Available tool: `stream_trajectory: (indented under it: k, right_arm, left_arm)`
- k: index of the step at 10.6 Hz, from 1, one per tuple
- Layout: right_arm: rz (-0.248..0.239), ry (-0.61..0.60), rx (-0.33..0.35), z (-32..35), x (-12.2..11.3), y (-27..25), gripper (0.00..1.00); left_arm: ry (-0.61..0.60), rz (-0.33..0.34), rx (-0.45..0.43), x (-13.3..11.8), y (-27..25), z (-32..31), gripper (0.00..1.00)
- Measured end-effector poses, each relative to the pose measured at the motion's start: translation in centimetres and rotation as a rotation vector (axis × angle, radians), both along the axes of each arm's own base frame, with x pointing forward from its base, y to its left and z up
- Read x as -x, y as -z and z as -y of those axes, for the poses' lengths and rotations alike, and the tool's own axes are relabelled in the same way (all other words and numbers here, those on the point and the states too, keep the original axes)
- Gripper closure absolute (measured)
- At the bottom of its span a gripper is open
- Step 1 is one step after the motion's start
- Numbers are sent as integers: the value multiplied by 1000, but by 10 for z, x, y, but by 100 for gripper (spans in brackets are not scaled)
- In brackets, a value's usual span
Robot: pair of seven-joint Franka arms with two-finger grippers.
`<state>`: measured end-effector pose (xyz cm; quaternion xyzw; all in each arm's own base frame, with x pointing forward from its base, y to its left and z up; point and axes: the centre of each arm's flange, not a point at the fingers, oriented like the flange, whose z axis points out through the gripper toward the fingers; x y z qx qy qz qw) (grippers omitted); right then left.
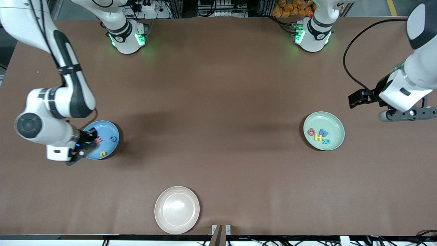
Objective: Sort upper and lower case letters into plates
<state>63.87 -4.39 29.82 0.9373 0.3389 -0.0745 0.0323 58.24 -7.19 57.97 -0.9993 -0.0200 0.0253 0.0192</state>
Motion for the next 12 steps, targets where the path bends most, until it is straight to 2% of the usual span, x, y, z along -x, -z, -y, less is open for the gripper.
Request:
stream_trajectory:
  k: [2, 4, 6, 7, 9, 10, 12]
  right_arm:
    - [-1, -1, 0, 5, 3, 1, 60]
    - [27, 40, 10, -6, 6, -19, 36]
    - [74, 144, 23, -17, 21, -60, 9]
    - [91, 202, 7, -19, 29, -85, 0]
    - [161, 314, -27, -14, 42, -144, 0]
    - [181, 375, -32, -11, 49, -170, 0]
    - [160, 468, -26, -12, 62, -215, 0]
  left_arm:
    - [-3, 10, -1, 3, -6, -2, 0]
    - [-10, 21, -4, 4, -12, -9, 0]
    - [22, 28, -5, 7, -20, -16, 0]
    - [31, 27, -5, 9, -25, -20, 0]
    - [36, 28, 25, 14, -33, -18, 0]
    - [35, 29, 51, 16, -36, -15, 0]
    - [34, 29, 67, 17, -37, -14, 0]
